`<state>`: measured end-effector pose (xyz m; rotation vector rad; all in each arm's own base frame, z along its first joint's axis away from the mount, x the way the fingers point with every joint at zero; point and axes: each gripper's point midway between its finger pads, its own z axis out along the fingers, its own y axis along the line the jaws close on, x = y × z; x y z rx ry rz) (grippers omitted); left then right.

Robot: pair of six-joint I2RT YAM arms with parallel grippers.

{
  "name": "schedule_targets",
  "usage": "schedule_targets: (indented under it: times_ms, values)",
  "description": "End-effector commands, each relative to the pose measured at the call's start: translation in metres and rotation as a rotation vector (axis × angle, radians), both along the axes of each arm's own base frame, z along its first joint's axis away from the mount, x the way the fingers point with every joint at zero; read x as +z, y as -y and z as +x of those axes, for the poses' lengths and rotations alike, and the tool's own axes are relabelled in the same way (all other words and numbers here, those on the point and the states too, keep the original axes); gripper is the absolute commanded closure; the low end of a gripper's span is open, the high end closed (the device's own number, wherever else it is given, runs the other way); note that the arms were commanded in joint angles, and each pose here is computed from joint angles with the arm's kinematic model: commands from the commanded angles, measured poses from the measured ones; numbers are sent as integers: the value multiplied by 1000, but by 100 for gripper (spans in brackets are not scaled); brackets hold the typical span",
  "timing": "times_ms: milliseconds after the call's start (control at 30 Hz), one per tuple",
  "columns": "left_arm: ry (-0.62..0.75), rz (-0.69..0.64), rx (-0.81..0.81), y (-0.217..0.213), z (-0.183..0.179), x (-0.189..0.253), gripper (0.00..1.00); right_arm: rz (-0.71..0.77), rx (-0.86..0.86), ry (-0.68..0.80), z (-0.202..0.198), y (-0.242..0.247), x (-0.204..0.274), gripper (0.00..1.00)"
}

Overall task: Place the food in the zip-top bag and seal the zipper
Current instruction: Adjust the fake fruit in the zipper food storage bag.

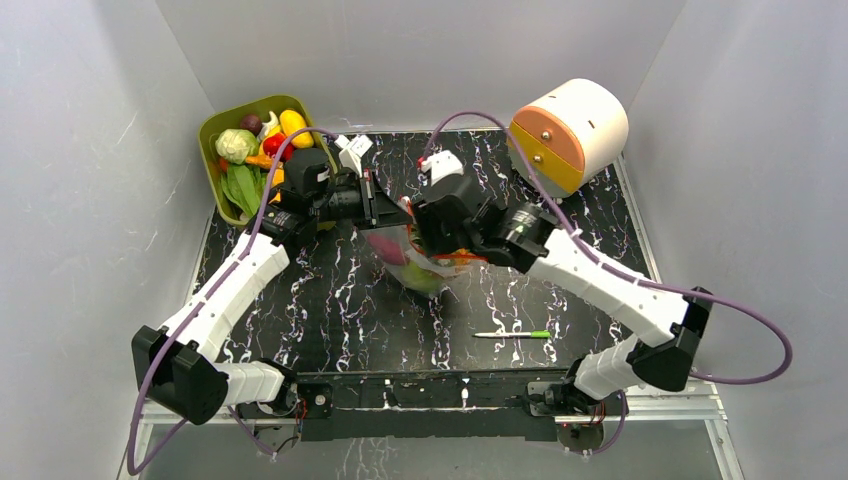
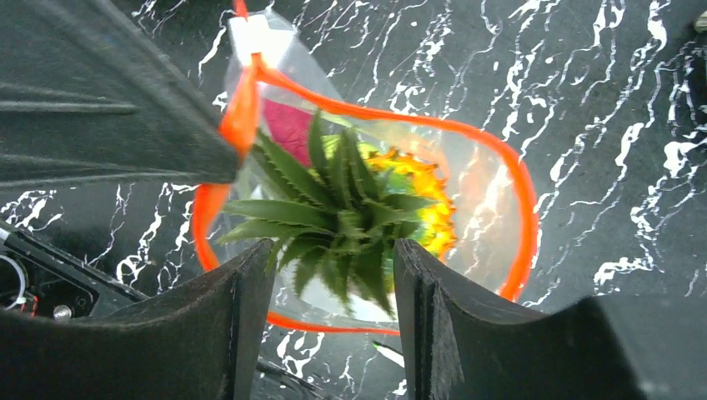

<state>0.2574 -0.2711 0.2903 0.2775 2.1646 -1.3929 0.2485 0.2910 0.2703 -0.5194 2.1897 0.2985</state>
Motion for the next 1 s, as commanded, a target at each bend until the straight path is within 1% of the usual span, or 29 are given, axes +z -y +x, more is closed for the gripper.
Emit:
schedule_targets:
  times_ms: [0,133,233,333,633,833,967]
  values:
    - [76,1,16,-5,-1,18,100,64,1,41,12,36,43,47]
    - [80,14,26,-6,2,18,100,47,-24,46,26,60,46,47]
    - [82,21,31,-7,3,18,100,33,-32,35,34,74,39,51]
    - [79,28,36,-7,4,15,100,33,-34,16,39,84,30,52]
    - [79,35,40,-7,7,14,100,102,-10,29,33,87,42,57]
    - [81,48,45,-8,9,13,100,174,-20,60,25,89,62,54]
    - [84,54,46,-8,9,13,100,146,-79,67,28,103,54,57]
